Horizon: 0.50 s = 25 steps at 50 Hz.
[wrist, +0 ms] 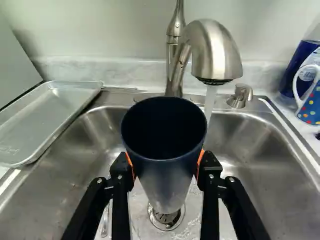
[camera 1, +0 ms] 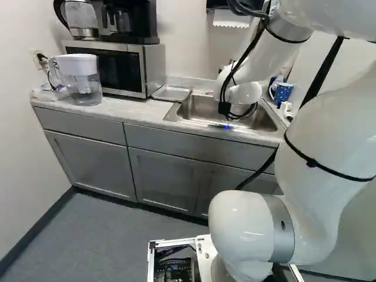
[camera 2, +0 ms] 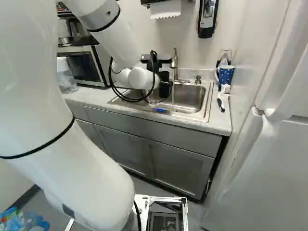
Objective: Rinse the cup and place it in the tray
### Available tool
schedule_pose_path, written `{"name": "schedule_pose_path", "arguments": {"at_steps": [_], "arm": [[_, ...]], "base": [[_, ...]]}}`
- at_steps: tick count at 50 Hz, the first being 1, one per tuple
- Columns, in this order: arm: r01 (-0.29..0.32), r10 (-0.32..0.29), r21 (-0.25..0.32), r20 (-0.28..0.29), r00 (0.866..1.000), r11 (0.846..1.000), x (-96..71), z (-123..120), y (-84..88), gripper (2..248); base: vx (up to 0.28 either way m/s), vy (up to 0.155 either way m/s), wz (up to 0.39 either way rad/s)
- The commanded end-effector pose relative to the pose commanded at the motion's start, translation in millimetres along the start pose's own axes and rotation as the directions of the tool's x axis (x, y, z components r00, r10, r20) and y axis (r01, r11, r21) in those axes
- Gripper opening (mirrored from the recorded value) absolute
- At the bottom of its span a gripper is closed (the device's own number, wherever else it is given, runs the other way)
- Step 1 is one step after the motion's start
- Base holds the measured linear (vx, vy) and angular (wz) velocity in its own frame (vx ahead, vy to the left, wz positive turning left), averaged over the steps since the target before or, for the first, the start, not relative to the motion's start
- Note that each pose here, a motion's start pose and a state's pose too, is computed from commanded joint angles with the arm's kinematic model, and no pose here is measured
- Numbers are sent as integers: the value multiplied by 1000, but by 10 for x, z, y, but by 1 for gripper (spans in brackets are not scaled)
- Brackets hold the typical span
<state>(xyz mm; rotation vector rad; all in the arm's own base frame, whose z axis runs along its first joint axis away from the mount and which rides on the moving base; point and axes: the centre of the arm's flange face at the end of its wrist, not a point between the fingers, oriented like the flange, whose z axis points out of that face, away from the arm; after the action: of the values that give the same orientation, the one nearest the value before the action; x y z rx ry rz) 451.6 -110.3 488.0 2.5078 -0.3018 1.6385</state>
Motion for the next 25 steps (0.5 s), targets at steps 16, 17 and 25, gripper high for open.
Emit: {"name": "schedule_pose_path", "arguments": {"at_steps": [16, 17, 25], "arm": [[-15, 16, -33, 48, 999, 999, -19, 52, 169, 126], [-15, 17, -35, 51, 999, 999, -21, 56, 180, 126], [-21, 24, -48, 68, 997, 999, -21, 88, 249, 126]], "base": [[0, 0, 0], [0, 0, 0], [0, 0, 0]]}}
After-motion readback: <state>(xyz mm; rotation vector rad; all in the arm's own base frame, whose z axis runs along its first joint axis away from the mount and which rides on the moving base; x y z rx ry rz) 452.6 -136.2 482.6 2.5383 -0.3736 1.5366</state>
